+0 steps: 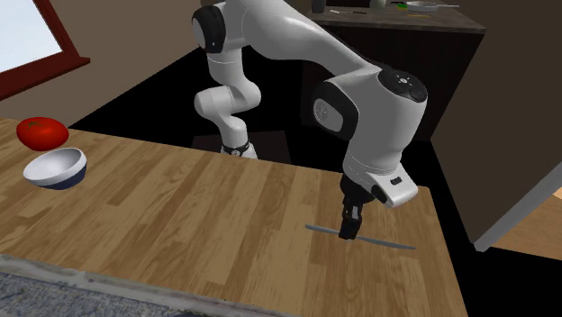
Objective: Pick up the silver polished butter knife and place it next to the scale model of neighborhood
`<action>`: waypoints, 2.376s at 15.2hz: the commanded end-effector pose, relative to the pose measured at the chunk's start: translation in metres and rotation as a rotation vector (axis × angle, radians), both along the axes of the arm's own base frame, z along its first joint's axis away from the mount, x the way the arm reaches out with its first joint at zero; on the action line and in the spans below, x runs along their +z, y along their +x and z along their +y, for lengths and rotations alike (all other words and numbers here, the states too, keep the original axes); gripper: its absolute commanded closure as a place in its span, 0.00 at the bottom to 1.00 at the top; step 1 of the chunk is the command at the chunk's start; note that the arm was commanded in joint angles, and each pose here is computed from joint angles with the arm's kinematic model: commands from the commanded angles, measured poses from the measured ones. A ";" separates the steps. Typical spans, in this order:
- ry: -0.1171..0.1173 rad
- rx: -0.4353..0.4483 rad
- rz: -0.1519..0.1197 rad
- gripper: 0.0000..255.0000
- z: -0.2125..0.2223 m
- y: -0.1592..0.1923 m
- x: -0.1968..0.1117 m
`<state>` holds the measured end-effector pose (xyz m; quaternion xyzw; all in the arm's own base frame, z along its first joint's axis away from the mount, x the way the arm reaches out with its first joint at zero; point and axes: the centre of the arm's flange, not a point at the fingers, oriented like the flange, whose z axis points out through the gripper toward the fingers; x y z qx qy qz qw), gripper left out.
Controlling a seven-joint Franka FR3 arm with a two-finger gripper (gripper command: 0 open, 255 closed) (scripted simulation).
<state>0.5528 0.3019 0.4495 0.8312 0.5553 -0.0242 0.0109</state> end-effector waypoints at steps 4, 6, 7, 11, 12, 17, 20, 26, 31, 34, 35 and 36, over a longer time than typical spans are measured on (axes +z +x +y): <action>-0.002 0.048 -0.006 0.00 0.017 0.004 -0.020; -0.002 0.048 -0.006 0.00 0.017 0.004 -0.031; -0.002 0.048 -0.006 0.00 0.017 0.004 -0.036; -0.002 0.048 -0.006 0.00 0.016 0.004 -0.044; -0.002 0.048 -0.006 0.00 0.016 0.004 -0.044; -0.002 0.048 -0.005 1.00 0.016 0.004 -0.044; -0.002 0.048 -0.005 1.00 0.016 0.004 -0.044; -0.002 0.048 -0.006 1.00 0.016 0.004 -0.044; -0.002 0.048 -0.006 1.00 0.016 0.004 -0.018; -0.002 0.048 -0.006 1.00 0.016 0.004 -0.002; -0.002 0.048 -0.006 1.00 0.016 0.004 0.003; -0.002 0.048 -0.006 1.00 0.016 0.004 0.008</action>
